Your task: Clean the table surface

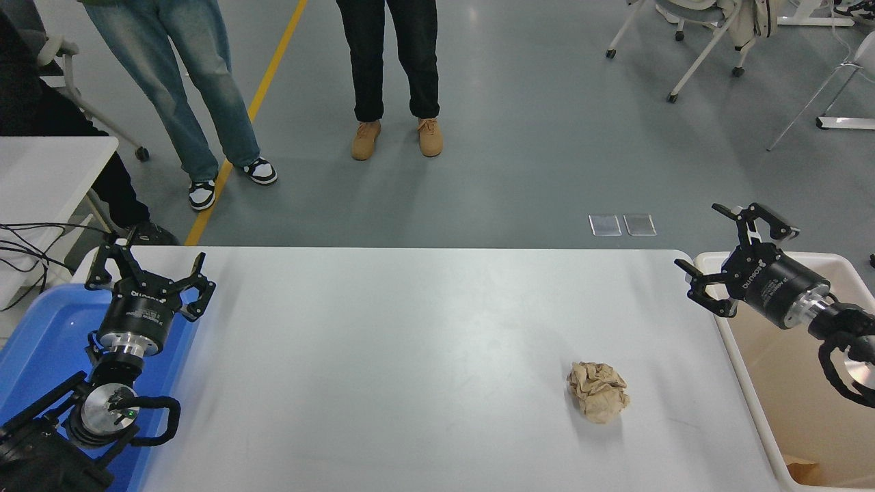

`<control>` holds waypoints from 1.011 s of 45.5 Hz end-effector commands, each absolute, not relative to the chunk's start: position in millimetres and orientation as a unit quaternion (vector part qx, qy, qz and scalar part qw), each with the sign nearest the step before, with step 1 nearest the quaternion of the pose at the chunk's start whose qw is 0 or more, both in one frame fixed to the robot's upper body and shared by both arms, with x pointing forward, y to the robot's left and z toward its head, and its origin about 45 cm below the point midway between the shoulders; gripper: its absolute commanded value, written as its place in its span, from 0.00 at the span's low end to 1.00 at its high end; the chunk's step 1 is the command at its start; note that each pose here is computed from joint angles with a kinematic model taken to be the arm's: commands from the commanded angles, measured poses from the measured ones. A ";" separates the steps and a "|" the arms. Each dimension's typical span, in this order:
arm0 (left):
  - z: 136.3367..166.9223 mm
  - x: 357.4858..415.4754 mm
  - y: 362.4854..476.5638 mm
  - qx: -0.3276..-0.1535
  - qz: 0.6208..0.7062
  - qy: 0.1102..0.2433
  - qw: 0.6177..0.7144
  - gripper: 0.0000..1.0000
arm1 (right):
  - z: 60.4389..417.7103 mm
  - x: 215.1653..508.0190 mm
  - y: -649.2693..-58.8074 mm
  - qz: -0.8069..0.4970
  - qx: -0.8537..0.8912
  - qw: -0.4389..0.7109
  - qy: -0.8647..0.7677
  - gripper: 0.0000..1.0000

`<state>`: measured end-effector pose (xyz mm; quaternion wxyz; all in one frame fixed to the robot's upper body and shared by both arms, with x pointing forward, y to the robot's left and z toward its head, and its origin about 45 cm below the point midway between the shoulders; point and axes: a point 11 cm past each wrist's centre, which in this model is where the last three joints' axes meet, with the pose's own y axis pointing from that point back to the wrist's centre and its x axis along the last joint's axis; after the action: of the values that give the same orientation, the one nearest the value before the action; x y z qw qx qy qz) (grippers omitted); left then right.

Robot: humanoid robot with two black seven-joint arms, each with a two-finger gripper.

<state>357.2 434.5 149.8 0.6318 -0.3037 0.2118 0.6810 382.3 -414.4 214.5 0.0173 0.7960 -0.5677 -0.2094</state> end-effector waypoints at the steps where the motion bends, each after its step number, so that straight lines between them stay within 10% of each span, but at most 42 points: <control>1: 149.8 357.3 434.4 -0.304 0.681 0.212 0.632 0.99 | 244.8 366.9 -410.2 -0.160 0.832 0.077 -0.526 1.00; 46: 149.8 357.3 434.4 -0.304 0.681 0.212 0.632 0.99 | 241.2 330.6 -348.6 0.156 0.859 0.380 -0.306 0.99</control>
<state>357.4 434.4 149.9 0.6319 -0.3038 0.2117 0.6809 335.1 -358.6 253.2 0.3139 0.8787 -0.3526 0.0711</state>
